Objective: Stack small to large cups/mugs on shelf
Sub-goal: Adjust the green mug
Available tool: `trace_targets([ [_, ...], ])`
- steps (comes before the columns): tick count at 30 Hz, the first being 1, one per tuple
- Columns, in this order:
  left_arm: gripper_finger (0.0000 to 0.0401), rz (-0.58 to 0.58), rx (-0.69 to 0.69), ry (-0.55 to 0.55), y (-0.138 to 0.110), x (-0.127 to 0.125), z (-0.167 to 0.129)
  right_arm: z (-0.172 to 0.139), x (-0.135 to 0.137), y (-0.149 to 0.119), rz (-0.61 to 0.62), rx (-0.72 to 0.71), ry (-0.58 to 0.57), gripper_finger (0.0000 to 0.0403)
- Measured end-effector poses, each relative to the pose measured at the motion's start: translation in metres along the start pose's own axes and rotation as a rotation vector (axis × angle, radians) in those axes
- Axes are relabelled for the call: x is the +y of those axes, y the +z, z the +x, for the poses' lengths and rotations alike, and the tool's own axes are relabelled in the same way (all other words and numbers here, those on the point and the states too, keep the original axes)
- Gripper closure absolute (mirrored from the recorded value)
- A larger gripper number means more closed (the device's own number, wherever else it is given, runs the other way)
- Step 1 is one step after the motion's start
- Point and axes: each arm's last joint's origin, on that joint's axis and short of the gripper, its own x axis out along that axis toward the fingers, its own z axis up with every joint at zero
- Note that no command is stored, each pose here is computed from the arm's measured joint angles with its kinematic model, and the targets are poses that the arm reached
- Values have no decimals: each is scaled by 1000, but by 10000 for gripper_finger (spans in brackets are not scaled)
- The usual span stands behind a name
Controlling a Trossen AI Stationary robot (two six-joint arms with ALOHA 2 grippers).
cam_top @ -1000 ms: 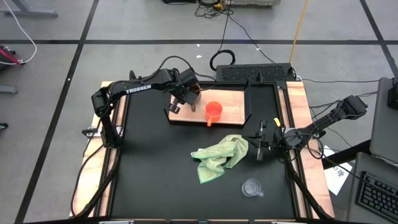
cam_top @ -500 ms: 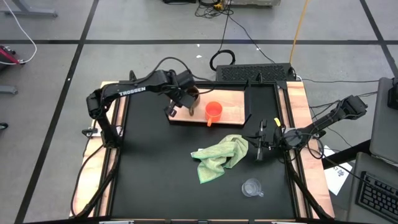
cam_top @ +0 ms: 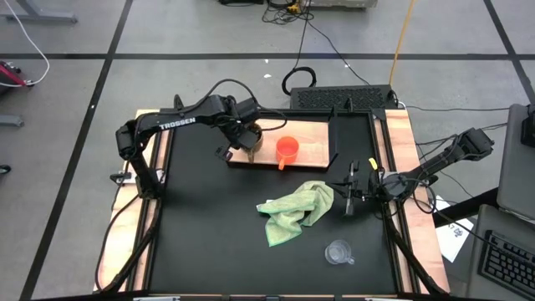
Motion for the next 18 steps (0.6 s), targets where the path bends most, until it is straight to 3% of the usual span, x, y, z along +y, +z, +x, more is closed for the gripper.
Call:
trace_targets([
  [18, 381, -57, -27, -11, 2, -1, 0, 0, 0, 0, -7, 0, 0, 403],
])
